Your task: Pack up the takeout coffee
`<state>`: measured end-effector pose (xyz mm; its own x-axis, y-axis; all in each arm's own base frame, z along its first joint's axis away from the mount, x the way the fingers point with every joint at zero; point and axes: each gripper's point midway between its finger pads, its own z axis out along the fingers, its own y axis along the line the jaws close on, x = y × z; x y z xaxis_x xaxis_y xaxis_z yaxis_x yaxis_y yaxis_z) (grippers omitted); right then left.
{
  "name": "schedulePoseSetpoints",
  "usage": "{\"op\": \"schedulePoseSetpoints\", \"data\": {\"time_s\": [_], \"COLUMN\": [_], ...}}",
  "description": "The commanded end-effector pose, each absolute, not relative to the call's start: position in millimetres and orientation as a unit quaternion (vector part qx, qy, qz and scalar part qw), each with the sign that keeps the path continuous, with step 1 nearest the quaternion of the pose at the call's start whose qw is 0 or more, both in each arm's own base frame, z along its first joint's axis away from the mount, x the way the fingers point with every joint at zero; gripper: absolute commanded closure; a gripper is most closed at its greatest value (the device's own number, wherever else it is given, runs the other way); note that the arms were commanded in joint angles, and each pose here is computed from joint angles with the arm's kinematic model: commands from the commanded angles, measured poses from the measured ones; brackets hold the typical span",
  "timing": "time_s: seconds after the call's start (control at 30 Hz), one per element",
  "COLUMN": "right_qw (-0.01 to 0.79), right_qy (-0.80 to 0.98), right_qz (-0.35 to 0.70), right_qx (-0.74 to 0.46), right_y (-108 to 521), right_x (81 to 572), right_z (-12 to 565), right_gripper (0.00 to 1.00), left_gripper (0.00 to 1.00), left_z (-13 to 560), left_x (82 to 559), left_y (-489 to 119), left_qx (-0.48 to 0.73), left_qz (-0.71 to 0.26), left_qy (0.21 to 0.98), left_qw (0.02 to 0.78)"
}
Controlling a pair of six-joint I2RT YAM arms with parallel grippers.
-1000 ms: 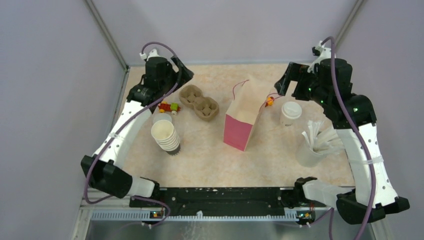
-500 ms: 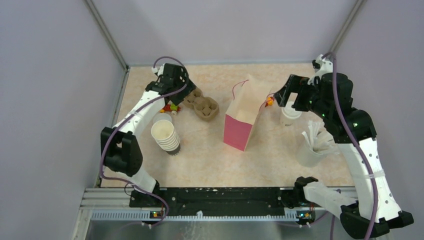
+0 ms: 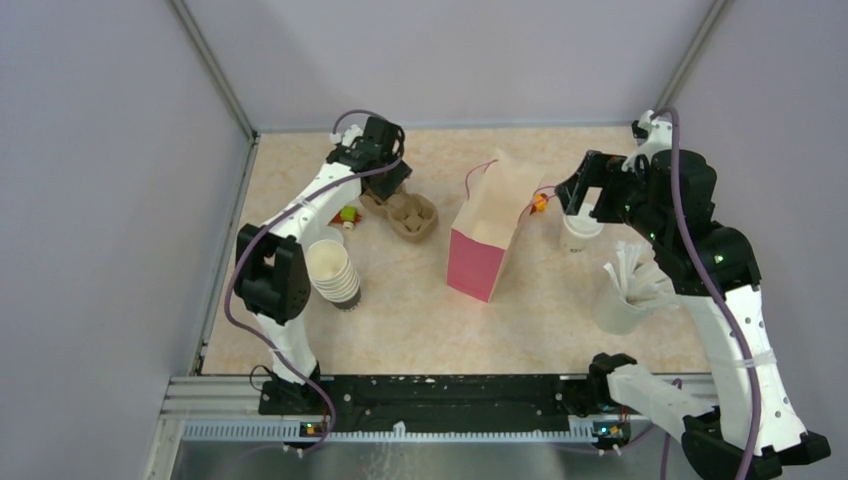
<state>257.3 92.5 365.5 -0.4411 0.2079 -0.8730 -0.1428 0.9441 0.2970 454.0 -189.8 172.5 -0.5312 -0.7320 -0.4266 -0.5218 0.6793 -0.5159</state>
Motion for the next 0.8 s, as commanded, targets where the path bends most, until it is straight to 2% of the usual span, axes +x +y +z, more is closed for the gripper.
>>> {"op": "schedulePoseSetpoints", "data": {"time_s": [0.0, 0.77], "right_qw": [0.574, 0.584], "right_qy": [0.805, 0.8], "right_qz": [0.153, 0.14], "right_qx": [0.017, 0.012], "right_y": [81, 75], "right_x": [250, 246], "right_z": [394, 400], "right_gripper": [0.1, 0.11], "left_gripper": [0.46, 0.46], "left_z": [166, 139], "left_x": [453, 460], "left_y": [-189, -183], "left_qx": [-0.392, -0.397], "left_qz": [-0.143, -0.059], "left_qy": [0.855, 0.874], "left_qw": [0.308, 0.275]}}
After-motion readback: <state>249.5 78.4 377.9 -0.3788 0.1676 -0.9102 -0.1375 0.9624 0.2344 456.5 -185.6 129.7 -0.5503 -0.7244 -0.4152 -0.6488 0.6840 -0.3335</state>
